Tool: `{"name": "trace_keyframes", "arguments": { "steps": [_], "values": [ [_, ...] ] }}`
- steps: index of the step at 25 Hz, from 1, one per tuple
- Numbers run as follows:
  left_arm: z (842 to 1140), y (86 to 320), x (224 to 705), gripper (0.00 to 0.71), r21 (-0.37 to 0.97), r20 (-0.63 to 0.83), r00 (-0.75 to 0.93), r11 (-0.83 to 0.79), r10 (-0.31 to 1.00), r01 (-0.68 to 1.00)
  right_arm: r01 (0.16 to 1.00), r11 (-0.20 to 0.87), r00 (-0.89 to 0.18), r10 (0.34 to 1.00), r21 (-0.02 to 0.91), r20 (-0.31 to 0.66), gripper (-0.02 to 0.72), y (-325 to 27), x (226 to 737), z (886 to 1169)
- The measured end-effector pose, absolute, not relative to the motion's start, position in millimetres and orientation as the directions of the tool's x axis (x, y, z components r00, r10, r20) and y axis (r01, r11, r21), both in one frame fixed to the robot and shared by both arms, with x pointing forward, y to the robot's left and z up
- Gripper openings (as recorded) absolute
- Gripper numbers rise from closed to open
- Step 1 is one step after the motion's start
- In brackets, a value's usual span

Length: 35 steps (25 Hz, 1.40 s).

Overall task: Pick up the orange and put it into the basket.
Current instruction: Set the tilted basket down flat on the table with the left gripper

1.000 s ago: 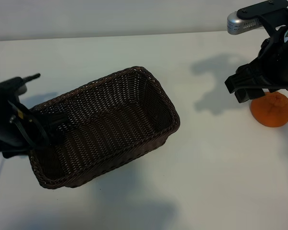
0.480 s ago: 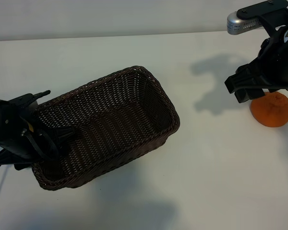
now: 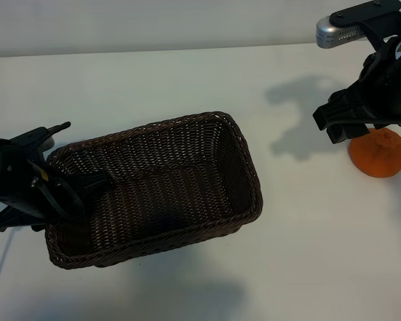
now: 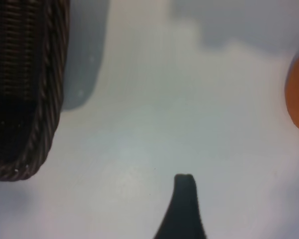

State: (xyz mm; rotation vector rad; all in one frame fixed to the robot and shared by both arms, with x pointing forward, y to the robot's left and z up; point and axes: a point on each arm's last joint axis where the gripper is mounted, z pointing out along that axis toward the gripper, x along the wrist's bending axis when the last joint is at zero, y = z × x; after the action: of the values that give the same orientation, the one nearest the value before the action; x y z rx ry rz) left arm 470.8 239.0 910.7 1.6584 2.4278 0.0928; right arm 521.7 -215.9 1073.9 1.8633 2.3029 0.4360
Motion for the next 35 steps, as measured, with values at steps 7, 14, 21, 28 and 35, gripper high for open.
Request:
{"name": "trace_keyframes", "arguments": {
  "steps": [7, 14, 21, 28, 35],
  "values": [
    [910.8, 238.4, 471.2, 0.411, 0.163, -0.138, -0.357, 0.376, 0.924, 0.912, 0.931, 0.187, -0.219, 0.973, 0.314, 0.067, 0.581, -215.9, 521.7, 1073.9],
    [911.0, 236.0, 472.6, 0.409, 0.166, -0.177, -0.381, 0.409, 0.907, 0.897, 0.930, 0.189, -0.220, 0.973, 0.314, 0.067, 0.581, -215.9, 521.7, 1073.9],
    [922.3, 233.9, 475.0, 0.409, 0.217, -0.244, -0.379, 0.431, 0.892, 0.876, 0.930, 0.189, -0.220, 0.973, 0.314, 0.067, 0.581, -215.9, 521.7, 1073.9],
    [943.9, 234.4, 471.8, 0.409, 0.279, -0.304, -0.362, 0.446, 0.881, 0.851, 0.931, 0.188, -0.219, 0.973, 0.314, 0.067, 0.581, -215.9, 521.7, 1073.9],
    [964.3, 235.2, 465.5, 0.407, 0.328, -0.367, -0.348, 0.470, 0.863, 0.820, 0.930, 0.189, -0.220, 0.973, 0.314, 0.067, 0.581, -215.9, 521.7, 1073.9]
  ]
}}
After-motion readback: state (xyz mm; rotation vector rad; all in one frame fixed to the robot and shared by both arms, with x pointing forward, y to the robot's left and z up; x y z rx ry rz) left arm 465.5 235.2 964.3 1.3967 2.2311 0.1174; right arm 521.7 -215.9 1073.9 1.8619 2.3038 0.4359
